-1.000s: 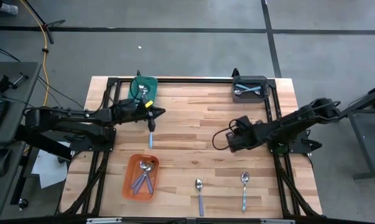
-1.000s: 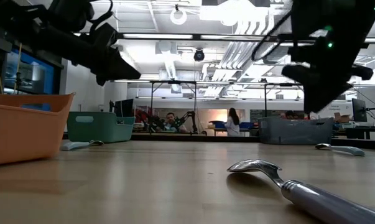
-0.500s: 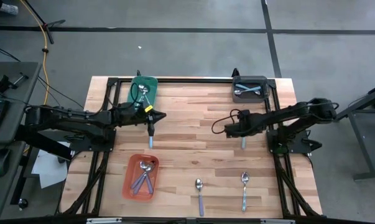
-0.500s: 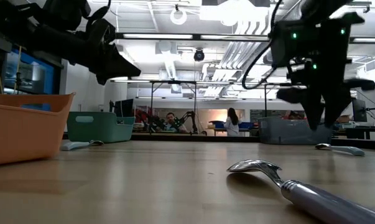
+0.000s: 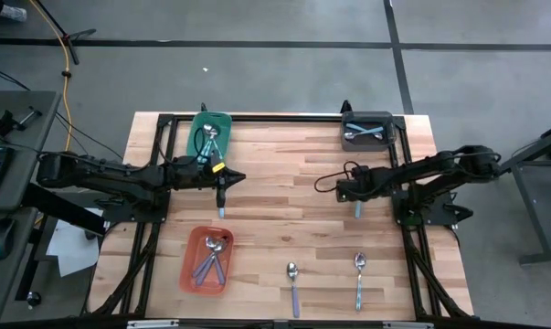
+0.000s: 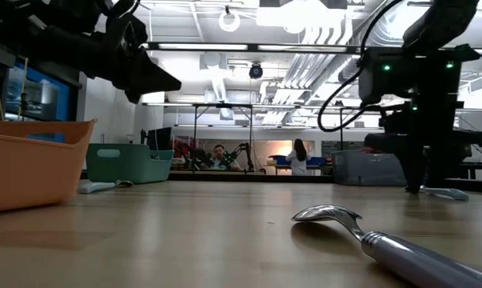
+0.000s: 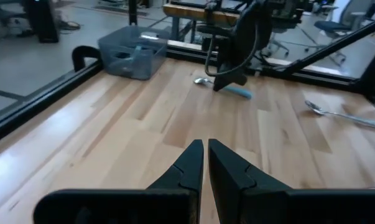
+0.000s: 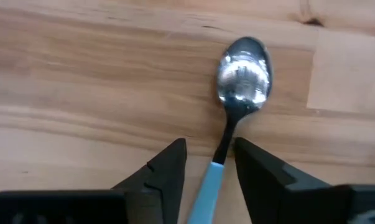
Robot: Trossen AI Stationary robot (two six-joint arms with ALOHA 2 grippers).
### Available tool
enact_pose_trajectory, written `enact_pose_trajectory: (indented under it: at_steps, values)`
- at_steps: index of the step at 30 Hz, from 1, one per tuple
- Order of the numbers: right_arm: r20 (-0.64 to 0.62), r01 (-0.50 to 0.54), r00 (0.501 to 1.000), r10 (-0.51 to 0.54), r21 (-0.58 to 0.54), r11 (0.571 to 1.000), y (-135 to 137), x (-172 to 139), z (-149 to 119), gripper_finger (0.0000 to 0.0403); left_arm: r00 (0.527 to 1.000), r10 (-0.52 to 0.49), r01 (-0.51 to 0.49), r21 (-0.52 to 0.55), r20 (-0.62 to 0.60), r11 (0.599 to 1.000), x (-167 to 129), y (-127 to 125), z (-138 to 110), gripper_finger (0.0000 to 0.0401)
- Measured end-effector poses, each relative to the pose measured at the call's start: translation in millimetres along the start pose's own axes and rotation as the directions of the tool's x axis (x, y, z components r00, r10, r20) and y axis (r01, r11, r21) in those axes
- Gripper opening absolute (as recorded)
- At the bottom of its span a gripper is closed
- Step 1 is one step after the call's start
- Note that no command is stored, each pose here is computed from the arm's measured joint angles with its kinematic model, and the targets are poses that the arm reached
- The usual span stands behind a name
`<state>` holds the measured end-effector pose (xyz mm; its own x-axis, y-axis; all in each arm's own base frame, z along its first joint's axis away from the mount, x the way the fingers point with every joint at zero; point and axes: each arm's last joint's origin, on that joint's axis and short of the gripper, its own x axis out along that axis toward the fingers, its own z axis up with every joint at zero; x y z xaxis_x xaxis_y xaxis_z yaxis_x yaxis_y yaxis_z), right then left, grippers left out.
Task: Sort silverware by color (type)
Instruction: Put the light blue spoon into the black bin
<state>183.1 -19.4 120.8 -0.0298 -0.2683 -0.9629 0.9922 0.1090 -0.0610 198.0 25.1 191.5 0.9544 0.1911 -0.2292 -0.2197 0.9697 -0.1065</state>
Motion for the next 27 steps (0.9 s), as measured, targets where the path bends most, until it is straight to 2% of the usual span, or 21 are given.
enact_pose_trajectory:
  at_steps: [6,10,18,23,27]
  values:
    - [-0.085,-0.082,0.994,0.071,-0.133,0.988,2,1,38,0.0054,0.999,0.049,-0.048,0.01,-0.002,0.999,0,2,-1,0.0015]
    - [-0.04,-0.109,0.994,0.103,-0.199,0.974,5,0,53,0.0008,0.999,0.048,-0.048,0.002,-0.005,0.999,-1,2,-5,0.0015]
    - [0.047,-0.106,0.99,0.134,-0.391,0.914,17,-20,76,0.0003,0.996,0.085,-0.085,-0.018,-0.003,0.996,-5,6,-20,0.0015]
    - [0.085,-0.022,0.994,0.071,-0.484,0.875,18,-55,107,0.0004,0.997,0.081,-0.081,-0.033,-0.002,0.996,-6,5,-20,0.0015]
    - [0.173,0.089,0.985,0.009,-0.547,0.833,9,-89,146,0.0002,0.997,0.079,-0.079,-0.033,-0.002,0.996,-6,5,-20,0.0015]
